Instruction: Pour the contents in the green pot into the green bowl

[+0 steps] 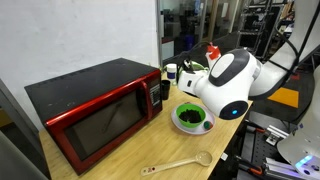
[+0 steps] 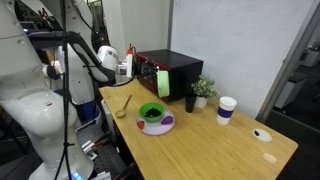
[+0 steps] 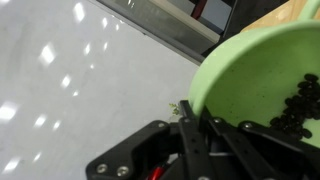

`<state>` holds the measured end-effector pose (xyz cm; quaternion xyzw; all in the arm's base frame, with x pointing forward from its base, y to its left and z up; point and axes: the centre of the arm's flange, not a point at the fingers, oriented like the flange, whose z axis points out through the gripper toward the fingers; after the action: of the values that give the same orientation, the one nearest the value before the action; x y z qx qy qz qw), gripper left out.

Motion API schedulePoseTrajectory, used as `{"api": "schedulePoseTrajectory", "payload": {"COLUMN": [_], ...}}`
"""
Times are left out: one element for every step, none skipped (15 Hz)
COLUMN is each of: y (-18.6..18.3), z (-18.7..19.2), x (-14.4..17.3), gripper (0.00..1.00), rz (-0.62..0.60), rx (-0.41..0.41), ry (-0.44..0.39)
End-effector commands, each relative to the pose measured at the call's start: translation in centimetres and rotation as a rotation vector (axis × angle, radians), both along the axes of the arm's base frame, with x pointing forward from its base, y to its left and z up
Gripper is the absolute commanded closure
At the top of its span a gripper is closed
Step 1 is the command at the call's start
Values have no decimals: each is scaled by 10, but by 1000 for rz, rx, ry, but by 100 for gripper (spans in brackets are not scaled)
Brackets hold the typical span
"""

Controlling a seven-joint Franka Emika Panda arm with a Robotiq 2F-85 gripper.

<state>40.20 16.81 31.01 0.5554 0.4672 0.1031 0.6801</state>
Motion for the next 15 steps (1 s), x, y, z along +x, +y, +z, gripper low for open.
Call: {"api": "schedulePoseTrajectory", "payload": {"y": [21,26,30,32,33,33,33,33,32,32,31,31,31,31,32], "z": [-10,-11,-13,-16,-19,-21,-25,-27,-30,-33,-34,-35,-37,-36,-38], "x": [-10,-13,-16,-19,-21,-23,-25,-26,-28,-29,-30,-31,-33,-34,-37], "gripper": [98,98,98,98,98,98,98,98,98,98,98,98,98,98,98], "rz": [31,37,43,45,47,47,46,44,44,44,43,44,46,49,53], "rx": [-73,-84,-97,-110,-123,-133,-146,-155,-166,-176,-184,-200,-215,-228,-244], "ry": [-32,-38,-40,-45,-44,-43,-41,-40,-39,-42,-41,-47,-59,-65,-78]}}
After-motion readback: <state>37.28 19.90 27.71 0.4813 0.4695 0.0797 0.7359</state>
